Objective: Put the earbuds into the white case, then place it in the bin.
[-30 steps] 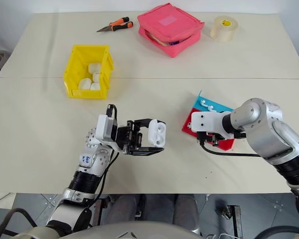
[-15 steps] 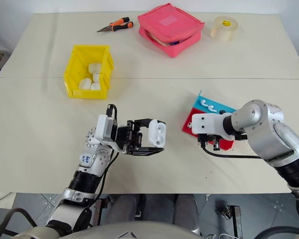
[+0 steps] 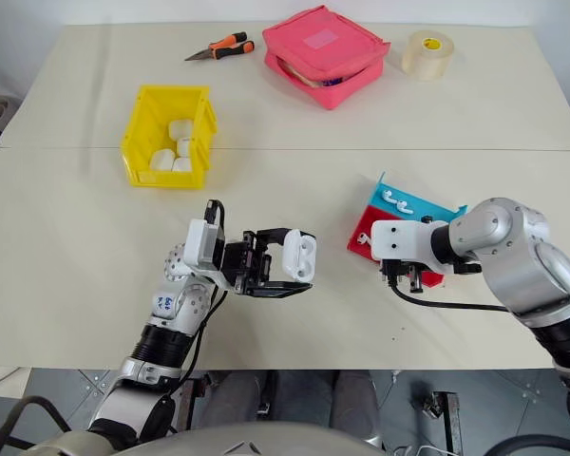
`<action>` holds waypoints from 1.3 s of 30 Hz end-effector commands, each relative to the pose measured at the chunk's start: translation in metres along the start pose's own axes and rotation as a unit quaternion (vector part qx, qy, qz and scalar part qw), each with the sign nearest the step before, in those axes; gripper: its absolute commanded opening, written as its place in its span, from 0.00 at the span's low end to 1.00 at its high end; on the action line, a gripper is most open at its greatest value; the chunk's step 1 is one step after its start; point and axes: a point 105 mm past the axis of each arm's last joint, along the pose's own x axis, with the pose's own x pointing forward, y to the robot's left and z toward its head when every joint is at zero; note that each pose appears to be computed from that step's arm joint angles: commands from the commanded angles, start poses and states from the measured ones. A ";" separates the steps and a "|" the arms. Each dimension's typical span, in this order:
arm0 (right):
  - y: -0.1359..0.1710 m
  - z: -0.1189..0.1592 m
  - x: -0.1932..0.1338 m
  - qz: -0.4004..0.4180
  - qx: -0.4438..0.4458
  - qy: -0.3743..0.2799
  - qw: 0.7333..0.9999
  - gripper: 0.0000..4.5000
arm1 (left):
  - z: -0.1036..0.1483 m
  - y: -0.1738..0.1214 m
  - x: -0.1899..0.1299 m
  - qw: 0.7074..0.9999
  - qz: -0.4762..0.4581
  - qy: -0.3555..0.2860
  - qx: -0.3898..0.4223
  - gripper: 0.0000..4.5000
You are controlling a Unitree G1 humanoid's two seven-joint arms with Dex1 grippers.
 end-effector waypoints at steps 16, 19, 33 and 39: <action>0.007 0.086 -0.078 -0.166 0.168 -0.570 0.787 0.11 | 0.017 0.019 0.006 0.999 -0.024 -0.013 -0.027 0.62; 0.013 0.106 -0.075 -0.148 0.177 -0.632 0.740 0.11 | 0.024 0.024 0.005 0.999 -0.024 -0.017 -0.038 0.62; 0.027 0.126 -0.044 -0.115 0.189 -0.656 0.722 0.11 | 0.033 0.021 0.008 0.998 -0.032 -0.013 -0.055 0.62; 0.027 0.122 -0.036 -0.118 0.200 -0.652 0.722 0.11 | 0.034 0.021 0.010 0.998 -0.035 -0.015 -0.056 0.62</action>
